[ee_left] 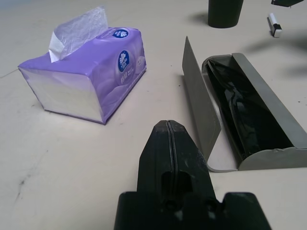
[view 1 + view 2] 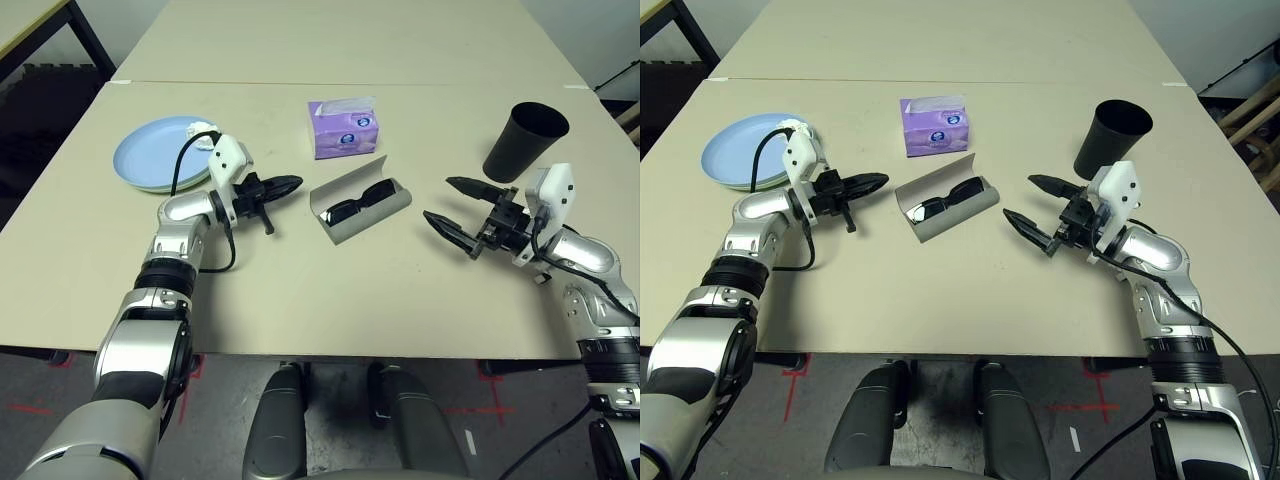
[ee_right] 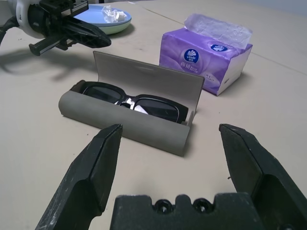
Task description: Organize and tidy the items on the table.
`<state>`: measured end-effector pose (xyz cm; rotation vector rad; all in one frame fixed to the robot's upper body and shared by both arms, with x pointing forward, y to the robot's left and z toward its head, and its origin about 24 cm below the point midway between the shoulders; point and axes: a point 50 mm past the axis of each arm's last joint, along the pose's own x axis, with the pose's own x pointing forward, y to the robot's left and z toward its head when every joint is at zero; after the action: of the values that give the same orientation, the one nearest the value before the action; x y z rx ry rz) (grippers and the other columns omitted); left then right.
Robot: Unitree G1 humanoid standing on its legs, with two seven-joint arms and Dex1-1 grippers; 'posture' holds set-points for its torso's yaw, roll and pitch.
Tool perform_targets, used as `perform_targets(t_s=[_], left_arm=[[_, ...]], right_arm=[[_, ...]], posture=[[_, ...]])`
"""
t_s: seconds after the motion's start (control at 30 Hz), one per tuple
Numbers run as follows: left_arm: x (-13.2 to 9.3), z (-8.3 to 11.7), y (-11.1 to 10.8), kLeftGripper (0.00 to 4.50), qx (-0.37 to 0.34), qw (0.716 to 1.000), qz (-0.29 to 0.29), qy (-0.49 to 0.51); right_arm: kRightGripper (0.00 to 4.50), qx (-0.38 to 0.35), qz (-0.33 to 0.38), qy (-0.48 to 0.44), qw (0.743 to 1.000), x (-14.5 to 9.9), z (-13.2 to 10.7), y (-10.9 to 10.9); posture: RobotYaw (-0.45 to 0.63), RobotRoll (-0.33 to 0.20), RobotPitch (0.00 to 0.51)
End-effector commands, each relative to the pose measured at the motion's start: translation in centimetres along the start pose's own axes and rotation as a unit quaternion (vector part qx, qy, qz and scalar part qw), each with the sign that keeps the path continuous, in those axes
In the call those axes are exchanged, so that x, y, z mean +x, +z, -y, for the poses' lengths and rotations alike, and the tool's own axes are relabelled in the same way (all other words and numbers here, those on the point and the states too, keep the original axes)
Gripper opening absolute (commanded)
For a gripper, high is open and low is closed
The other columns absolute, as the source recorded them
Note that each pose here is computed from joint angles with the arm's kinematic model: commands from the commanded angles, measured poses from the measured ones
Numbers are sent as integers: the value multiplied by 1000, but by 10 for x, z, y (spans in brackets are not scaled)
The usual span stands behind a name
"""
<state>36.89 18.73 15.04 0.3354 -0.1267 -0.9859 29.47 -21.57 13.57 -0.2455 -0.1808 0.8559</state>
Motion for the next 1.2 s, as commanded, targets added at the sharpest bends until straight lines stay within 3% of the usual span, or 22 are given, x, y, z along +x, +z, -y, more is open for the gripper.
perform_targets(t_s=[0.03,0.73,1.2], left_arm=[[8,6,-2,41,2,1000,-3,-19],[22,49,-5,41,-19,991,12,-131],[23,57,2,41,-19,989,18,-143]], right_arm=[[4500,2,-10,2,1000,-7,0,-7],[4500,-8,-5,12,1000,-5,3,-17],[4500,-10,-1,16,1000,0,1,-15]], posture=[[83,0,210],[89,0,196],[92,0,194]])
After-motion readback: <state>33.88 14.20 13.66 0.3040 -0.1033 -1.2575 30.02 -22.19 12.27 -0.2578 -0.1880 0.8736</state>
